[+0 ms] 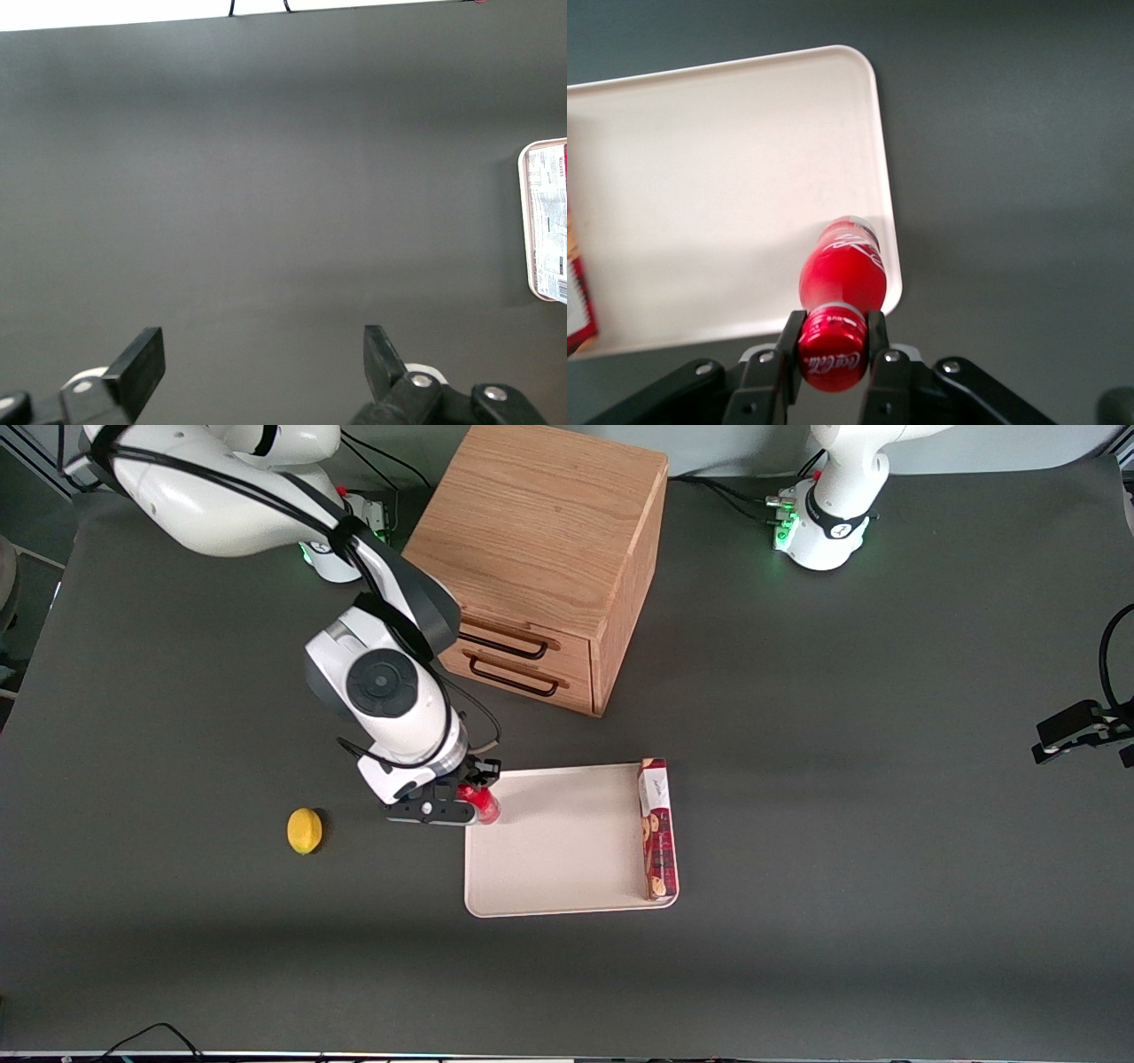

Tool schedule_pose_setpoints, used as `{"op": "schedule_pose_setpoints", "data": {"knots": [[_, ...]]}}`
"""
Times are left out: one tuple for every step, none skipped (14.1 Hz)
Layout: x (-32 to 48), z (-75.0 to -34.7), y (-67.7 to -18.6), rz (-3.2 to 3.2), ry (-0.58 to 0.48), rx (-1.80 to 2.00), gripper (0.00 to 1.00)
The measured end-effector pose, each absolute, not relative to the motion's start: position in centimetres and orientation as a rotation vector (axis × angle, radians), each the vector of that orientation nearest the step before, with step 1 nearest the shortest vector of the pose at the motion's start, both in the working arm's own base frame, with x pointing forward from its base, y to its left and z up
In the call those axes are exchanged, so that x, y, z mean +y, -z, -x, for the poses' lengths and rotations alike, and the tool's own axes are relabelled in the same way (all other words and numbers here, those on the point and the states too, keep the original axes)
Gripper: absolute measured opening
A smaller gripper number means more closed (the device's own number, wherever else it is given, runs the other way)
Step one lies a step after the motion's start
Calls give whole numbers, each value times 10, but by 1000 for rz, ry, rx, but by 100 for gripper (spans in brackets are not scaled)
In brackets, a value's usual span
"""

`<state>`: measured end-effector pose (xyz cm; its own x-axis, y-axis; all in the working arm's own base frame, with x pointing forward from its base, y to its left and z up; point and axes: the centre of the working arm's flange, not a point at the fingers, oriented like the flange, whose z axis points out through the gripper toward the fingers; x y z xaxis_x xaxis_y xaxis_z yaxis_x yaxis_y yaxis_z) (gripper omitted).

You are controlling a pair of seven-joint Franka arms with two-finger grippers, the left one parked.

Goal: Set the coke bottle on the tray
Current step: 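Lower the bottle upright onto the tray and open the right gripper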

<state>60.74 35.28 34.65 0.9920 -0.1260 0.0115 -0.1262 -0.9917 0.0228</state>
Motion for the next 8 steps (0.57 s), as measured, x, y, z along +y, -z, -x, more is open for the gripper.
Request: {"op": "schedule_pose_setpoints", "data": {"knots": [[354, -609, -334, -3111, -15, -212, 31], [355, -610, -325, -3114, -12, -224, 31], [356, -611, -324, -3120, -14, -234, 34], [357, -612, -326, -3123, -18, -239, 46], [358, -613, -330, -3128, -26, -243, 55], [359, -615, -337, -3135, -40, -248, 64], [360, -616, -350, -3137, -51, -253, 75], [360, -616, -370, -3124, -45, -256, 85]]}}
